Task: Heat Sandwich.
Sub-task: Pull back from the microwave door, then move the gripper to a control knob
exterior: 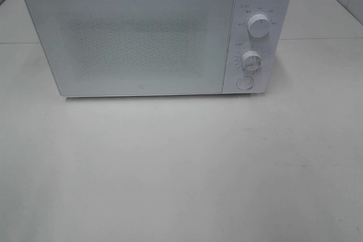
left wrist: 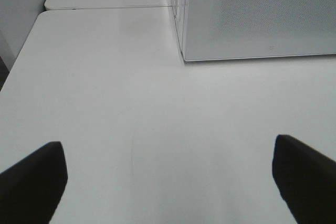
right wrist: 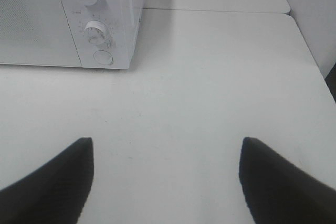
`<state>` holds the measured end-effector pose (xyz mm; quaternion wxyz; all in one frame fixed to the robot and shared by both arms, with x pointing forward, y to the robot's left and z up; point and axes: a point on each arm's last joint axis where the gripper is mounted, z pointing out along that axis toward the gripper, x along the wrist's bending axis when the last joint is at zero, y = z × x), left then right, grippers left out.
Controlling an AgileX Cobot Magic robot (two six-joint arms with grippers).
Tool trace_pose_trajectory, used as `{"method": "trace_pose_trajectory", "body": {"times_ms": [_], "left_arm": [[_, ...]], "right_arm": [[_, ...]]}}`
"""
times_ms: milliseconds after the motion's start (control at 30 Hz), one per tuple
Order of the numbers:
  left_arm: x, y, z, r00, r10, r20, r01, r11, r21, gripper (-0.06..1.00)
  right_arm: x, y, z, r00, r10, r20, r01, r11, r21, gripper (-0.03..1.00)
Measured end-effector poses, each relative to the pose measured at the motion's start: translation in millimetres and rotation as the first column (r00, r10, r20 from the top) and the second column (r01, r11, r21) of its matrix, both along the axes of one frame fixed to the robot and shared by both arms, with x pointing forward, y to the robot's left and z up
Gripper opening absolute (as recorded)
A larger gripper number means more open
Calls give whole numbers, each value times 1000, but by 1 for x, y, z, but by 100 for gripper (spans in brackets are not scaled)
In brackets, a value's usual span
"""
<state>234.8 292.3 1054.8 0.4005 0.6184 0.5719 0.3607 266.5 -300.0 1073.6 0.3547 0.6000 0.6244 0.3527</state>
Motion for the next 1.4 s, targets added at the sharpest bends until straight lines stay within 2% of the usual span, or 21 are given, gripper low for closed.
{"method": "trace_pose_trajectory", "body": {"times_ms": [800, 1400], "left_arm": [[0, 0, 0, 1000, 0, 0, 0, 1000, 0, 99], [0, 0, 0, 1000, 0, 0, 0, 1000, 0, 99]], "right_arm": [[98, 7, 4, 999, 18, 38, -18, 1000, -1, 75], [172, 12, -8, 979, 33, 202, -36, 999, 8, 75]]}}
